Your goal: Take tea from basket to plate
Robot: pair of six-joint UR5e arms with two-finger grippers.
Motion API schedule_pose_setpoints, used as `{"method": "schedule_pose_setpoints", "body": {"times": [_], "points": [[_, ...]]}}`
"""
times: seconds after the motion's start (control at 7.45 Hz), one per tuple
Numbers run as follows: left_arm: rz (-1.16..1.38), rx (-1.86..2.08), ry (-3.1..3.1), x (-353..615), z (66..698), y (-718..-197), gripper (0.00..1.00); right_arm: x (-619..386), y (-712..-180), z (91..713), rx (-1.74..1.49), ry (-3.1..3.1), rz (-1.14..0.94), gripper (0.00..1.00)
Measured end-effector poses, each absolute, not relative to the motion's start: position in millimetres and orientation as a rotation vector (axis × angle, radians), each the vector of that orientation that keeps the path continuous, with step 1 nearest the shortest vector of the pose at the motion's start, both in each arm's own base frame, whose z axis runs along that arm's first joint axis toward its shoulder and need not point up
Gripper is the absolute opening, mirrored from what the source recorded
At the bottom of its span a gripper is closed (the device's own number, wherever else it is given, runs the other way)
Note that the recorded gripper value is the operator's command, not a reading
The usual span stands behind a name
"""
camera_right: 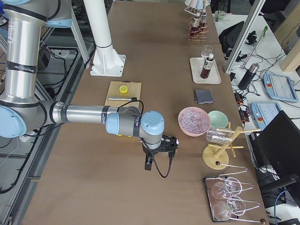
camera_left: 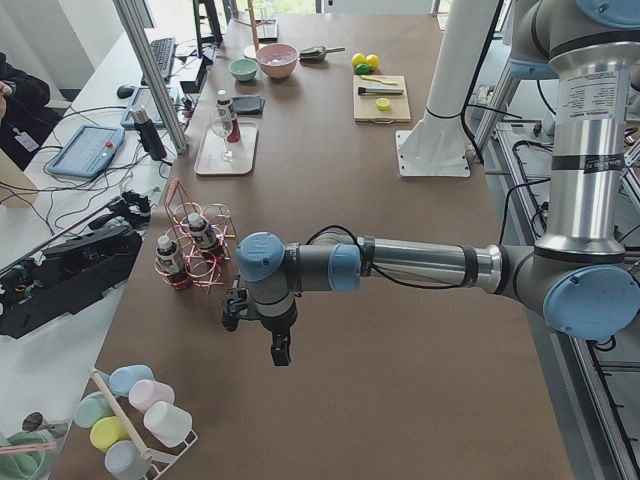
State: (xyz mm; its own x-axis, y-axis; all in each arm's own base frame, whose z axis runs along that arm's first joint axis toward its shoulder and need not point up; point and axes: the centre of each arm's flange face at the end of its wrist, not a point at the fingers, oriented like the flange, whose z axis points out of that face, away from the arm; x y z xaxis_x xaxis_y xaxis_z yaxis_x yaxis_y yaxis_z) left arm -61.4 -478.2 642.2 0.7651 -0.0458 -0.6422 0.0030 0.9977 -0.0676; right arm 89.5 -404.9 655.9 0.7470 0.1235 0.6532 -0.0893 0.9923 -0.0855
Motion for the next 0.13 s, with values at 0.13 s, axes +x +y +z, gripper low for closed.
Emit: {"method": "schedule_pose_setpoints", "body": {"times": [0.13], "points": [[-0.027, -0.063, 0.699, -61.4, 641.7, -478.1, 0.98, 83.2, -410.3, 654.5, -0.051, -0.692, 0.096, 1.0]]}}
